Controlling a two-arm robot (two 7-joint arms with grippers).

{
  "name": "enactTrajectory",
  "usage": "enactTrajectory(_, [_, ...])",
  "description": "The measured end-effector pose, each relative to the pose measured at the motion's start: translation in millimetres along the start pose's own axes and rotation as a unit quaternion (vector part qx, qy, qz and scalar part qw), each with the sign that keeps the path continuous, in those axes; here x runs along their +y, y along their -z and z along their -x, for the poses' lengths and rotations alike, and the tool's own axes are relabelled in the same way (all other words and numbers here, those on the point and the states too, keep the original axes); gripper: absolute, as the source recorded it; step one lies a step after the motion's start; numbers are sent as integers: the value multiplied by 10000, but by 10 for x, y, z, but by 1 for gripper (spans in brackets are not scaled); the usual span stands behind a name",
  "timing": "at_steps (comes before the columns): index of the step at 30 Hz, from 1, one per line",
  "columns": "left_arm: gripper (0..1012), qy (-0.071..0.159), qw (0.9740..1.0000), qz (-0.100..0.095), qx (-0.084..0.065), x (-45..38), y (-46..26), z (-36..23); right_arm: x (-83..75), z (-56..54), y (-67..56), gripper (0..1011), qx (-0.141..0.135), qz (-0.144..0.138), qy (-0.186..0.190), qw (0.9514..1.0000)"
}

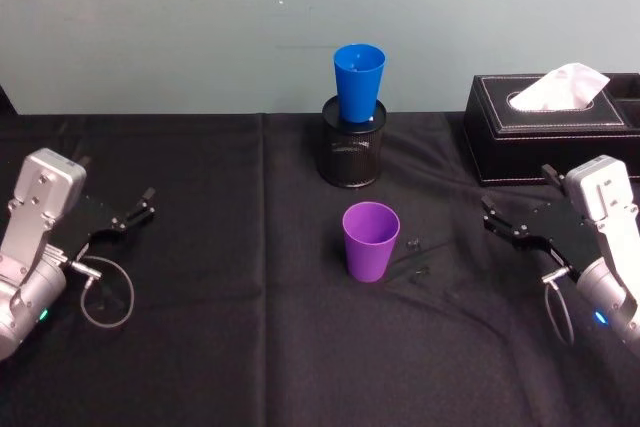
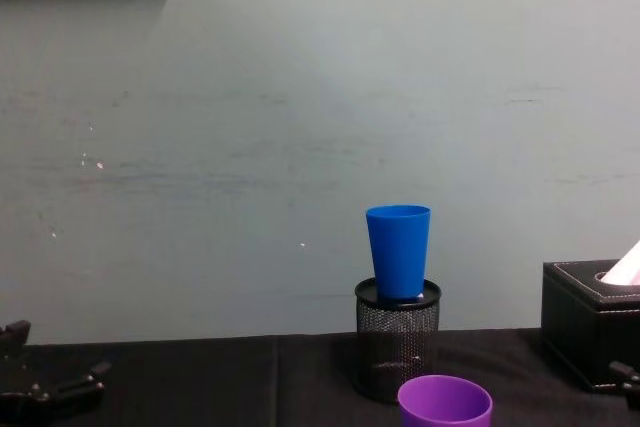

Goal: Pick up one cup with a gripper and tap it against the other cup.

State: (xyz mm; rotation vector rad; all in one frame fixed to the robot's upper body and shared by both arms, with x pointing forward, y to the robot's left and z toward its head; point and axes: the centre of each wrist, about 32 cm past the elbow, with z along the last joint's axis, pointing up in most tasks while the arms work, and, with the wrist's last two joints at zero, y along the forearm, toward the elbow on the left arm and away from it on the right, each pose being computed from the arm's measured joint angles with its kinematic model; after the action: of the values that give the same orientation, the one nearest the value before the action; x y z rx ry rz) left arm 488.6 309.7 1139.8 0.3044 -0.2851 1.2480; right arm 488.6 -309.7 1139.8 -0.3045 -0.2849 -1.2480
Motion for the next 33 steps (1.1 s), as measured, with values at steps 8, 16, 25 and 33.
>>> enactTrajectory(8, [1000, 0, 10000, 0, 0, 0, 0, 0, 0, 0, 0, 1003, 0, 0, 0, 10000])
enactTrajectory(16, [1000, 0, 10000, -1, 0, 0, 0, 0, 0, 0, 0, 1003, 0, 0, 0, 10000])
enactTrajectory(25, [1000, 0, 10000, 0, 0, 0, 0, 0, 0, 0, 0, 1003, 0, 0, 0, 10000])
enactTrajectory(33, [1000, 0, 10000, 0, 0, 0, 0, 0, 0, 0, 0, 1003, 0, 0, 0, 10000])
